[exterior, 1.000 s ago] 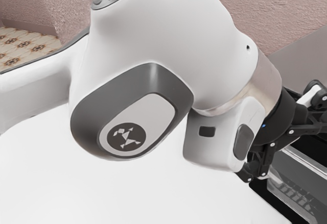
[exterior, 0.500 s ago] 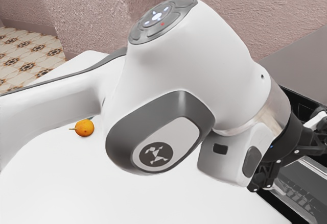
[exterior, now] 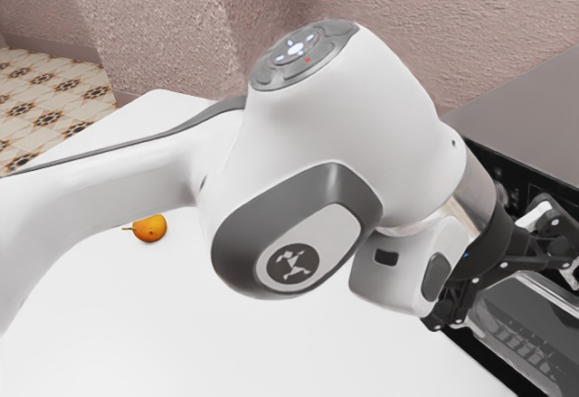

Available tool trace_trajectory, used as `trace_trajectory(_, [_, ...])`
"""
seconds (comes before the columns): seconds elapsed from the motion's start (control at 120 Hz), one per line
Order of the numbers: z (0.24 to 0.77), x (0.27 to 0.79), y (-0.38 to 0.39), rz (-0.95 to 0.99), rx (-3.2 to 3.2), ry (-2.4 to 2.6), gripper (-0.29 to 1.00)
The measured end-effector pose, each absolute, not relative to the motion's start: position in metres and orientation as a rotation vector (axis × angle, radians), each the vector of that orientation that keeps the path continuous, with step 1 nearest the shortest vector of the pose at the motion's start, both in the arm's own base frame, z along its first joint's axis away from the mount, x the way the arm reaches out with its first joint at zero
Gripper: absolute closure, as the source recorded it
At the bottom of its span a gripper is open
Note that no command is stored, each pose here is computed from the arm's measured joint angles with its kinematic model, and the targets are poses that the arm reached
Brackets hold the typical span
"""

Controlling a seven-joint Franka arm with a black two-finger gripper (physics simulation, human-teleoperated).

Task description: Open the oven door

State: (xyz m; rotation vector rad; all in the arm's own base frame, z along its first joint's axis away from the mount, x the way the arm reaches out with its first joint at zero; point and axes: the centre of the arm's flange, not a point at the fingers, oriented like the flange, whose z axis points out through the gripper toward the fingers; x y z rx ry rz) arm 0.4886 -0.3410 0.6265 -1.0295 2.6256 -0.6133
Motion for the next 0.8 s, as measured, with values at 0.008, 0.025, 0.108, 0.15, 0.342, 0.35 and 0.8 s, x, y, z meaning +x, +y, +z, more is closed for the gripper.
trace_trajectory(0.008, [0.626, 0.489, -0.341, -0.613, -1.029, 2.626, 0.0])
trace_trajectory(0.025, [0.625, 0.489, -0.341, -0.613, -1.028, 2.627, -0.01])
trace_trajectory(0.108, [0.623, 0.49, -0.343, -0.615, -1.022, 2.631, 0.0])
trace_trajectory(0.15, [0.624, 0.49, -0.344, -0.619, -1.017, 2.632, 0.0])
trace_trajectory(0.342, [0.614, 0.491, -0.352, -0.618, -1.003, 2.657, -0.01])
trace_trajectory(0.35, [0.614, 0.491, -0.352, -0.618, -1.003, 2.658, -0.01])
trace_trajectory(0.8, [0.894, -0.004, -0.246, -1.057, -0.399, 2.172, 0.13])
